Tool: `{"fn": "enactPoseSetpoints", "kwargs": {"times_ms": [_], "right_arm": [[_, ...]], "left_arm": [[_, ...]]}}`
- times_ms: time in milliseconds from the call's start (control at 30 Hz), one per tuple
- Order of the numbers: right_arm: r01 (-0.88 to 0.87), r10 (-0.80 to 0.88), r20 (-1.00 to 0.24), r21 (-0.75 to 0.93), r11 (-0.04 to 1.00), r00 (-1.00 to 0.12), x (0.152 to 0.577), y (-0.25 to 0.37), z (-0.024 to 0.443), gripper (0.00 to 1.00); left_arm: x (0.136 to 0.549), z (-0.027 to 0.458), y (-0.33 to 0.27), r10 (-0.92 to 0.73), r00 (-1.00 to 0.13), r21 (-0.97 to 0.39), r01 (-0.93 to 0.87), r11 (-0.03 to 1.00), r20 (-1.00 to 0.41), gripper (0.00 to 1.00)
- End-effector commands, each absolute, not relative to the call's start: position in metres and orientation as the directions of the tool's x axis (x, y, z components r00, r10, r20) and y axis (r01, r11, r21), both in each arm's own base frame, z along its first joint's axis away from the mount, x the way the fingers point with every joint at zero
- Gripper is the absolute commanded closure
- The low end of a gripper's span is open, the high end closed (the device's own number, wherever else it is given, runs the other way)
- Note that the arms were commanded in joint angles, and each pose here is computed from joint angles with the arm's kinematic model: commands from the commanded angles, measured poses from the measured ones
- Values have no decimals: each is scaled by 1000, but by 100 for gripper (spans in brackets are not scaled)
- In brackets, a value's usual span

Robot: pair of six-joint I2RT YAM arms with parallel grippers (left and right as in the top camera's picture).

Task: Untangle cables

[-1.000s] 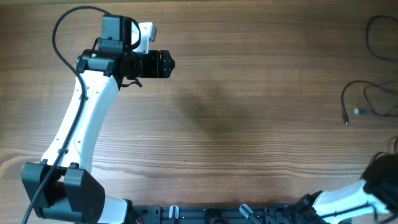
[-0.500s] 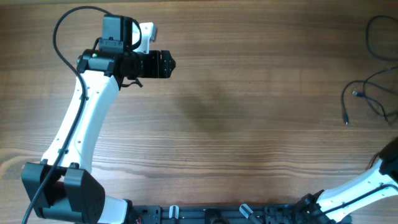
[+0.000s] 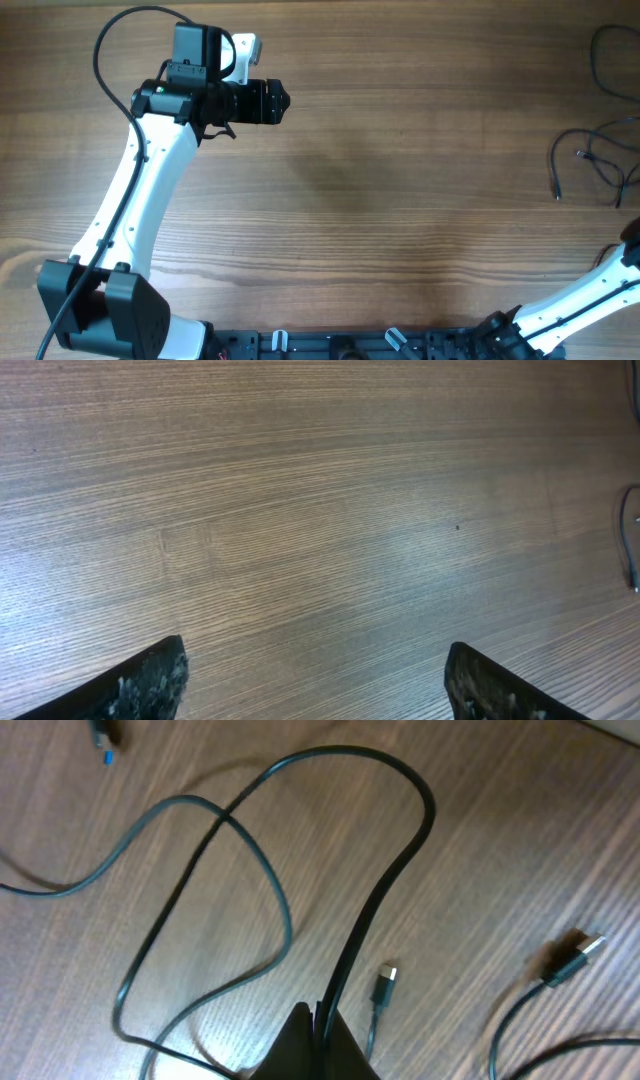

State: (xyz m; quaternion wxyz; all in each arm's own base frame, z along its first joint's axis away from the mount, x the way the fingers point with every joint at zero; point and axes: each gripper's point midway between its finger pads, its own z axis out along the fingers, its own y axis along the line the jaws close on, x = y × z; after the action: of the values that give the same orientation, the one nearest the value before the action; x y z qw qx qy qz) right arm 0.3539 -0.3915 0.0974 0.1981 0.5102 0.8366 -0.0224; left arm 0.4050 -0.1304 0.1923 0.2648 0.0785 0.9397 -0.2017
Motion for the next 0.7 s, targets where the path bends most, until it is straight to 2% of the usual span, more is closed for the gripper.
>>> {"fn": "enactPoseSetpoints", "kwargs": {"times_ms": [0,167,233,300,333,533,600,667], "right_arm": [[851,846,-353,199,486,-401,371,-388,87,96],[856,849,-318,167,488,-422,374,-381,66,90],[859,853,-306,164,484,-422,373,-380,62,75],[863,857,-300,161,479,-419,371,-380,62,52],[866,859,-297,157,474,-417,370,-379,61,46],[888,885,-243,142,437,-397,359,-370,63,40],[889,886,-236,139,437,-399,357,-368,70,32],[888,885,-243,141,438,-397,355,-366,82,30]], "left_arm": [[399,199,-136,36,-845,-352,260,899,-534,17],[399,199,-144,61,-835,-331,282,900,-546,16],[400,200,-145,66,-829,-317,284,905,-556,14],[403,201,-146,65,-822,-313,286,906,-565,13],[403,202,-146,65,-821,-312,287,905,-568,13],[404,202,-146,64,-819,-312,288,905,-571,10],[404,202,-146,64,-819,-312,288,905,-571,8],[404,202,-146,65,-818,-311,289,905,-571,7]]}}
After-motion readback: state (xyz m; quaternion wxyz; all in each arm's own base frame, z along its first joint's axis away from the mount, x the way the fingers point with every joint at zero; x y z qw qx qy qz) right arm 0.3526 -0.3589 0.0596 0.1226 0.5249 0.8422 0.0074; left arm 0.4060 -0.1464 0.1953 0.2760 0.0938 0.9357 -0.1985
